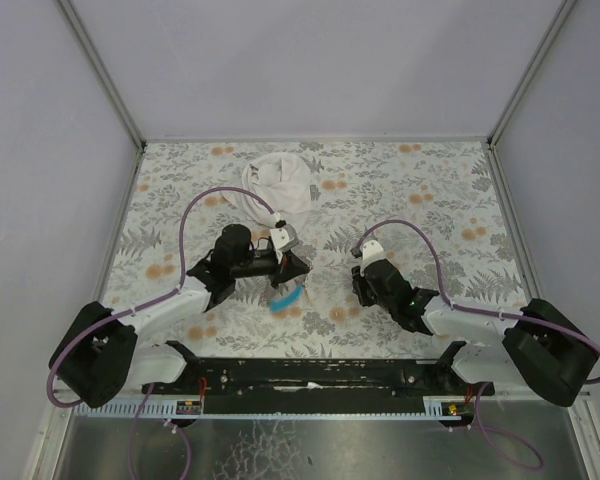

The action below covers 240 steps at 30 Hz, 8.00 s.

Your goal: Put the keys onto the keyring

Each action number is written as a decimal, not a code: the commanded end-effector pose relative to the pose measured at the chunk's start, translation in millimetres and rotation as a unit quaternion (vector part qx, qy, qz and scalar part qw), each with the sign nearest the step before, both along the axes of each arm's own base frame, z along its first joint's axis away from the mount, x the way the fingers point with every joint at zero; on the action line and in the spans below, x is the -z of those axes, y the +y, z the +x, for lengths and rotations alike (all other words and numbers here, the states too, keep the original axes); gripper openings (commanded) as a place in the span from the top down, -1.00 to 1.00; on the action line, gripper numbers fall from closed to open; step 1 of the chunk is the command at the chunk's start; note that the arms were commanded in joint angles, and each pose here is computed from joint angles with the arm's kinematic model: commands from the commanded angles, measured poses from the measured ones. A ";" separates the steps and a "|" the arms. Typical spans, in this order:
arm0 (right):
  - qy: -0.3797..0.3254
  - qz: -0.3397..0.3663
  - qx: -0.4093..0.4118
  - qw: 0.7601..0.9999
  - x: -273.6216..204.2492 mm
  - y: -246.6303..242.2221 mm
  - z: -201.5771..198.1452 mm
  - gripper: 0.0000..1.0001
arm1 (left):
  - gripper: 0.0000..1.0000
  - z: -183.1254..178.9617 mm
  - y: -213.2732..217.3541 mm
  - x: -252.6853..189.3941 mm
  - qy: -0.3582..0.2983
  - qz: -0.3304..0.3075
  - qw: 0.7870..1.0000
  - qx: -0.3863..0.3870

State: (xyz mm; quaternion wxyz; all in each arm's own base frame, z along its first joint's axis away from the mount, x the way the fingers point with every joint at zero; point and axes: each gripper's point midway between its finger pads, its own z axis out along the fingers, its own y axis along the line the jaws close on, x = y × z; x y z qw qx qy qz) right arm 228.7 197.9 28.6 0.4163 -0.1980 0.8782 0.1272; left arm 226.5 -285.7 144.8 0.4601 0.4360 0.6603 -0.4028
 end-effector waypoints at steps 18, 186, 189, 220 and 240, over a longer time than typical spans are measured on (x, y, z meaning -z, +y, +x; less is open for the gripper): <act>-0.049 -0.019 0.021 0.998 -1.5 7.5 16.4 0.54 | 1.00 2.6 -6.8 -10.9 -0.023 -0.016 1.000 0.010; -0.136 -0.021 -0.434 0.890 -126.8 92.9 -38.1 1.00 | 1.00 -32.4 -16.4 -21.9 -0.044 -0.046 0.993 0.104; -0.133 -0.020 -0.435 0.890 -126.1 93.1 -38.5 1.00 | 1.00 -32.6 -16.4 -21.5 -0.043 -0.046 0.993 0.104; -0.137 0.003 -0.436 0.889 -134.3 99.7 -40.6 1.00 | 1.00 -35.0 -17.3 -22.2 -0.041 -0.047 0.992 0.114; -0.128 -0.011 -0.413 0.902 -129.9 93.5 -34.5 1.00 | 1.00 -33.6 -17.5 -22.6 -0.043 -0.047 0.992 0.111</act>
